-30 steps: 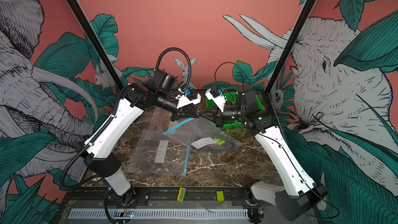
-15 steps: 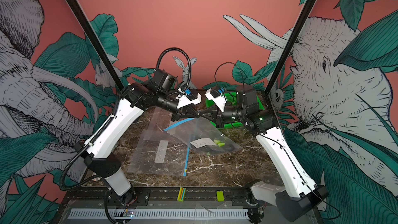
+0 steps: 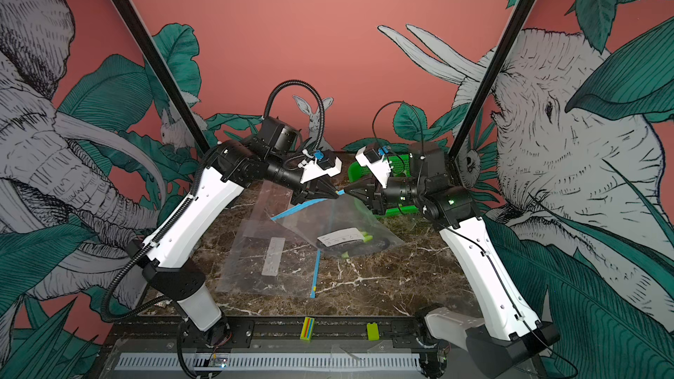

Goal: Place the eggplant in a zip-top bag and seal the zipper
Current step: Zip the zipper on the zipper food storage bag.

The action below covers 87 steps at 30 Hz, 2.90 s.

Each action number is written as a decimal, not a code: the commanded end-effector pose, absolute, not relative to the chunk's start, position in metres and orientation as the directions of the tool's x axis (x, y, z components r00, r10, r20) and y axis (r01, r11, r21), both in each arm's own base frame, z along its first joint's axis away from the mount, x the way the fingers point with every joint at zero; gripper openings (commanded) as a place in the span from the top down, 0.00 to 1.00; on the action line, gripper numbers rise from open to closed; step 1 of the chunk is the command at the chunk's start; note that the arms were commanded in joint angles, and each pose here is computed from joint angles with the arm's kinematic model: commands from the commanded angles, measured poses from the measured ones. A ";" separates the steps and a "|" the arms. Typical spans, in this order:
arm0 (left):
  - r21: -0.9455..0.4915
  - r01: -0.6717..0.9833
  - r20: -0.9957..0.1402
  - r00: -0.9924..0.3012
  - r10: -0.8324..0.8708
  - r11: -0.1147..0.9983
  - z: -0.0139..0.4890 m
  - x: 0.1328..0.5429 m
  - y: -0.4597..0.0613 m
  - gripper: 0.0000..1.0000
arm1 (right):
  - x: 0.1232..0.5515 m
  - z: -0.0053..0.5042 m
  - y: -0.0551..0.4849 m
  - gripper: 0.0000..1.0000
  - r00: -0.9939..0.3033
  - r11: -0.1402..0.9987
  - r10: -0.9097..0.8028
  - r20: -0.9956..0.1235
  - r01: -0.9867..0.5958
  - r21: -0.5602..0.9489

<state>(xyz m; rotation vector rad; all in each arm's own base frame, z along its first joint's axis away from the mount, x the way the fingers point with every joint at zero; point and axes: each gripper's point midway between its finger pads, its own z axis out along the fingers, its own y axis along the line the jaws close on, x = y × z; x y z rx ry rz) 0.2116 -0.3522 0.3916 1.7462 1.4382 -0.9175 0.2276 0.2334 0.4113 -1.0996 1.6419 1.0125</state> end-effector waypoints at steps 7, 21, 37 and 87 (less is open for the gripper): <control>0.058 0.992 -0.828 0.110 0.550 -0.112 0.389 0.208 -0.329 1.00 | 0.222 0.438 0.212 1.00 -0.123 0.316 -0.191 -0.974 -0.947 0.057; 0.055 0.998 -0.812 0.059 0.581 -0.025 0.386 0.220 -0.303 1.00 | 0.222 0.447 0.187 1.00 -0.122 0.369 -0.159 -0.980 -0.928 0.055; 0.047 0.999 -0.782 0.023 0.623 0.023 0.377 0.219 -0.284 1.00 | 0.230 0.454 0.169 1.00 -0.118 0.427 -0.109 -0.987 -0.902 0.061; 0.078 0.970 -0.672 -0.120 0.731 0.231 0.352 0.224 -0.226 1.00 | 0.237 0.454 0.153 1.00 -0.137 0.481 -0.069 -0.988 -0.872 0.088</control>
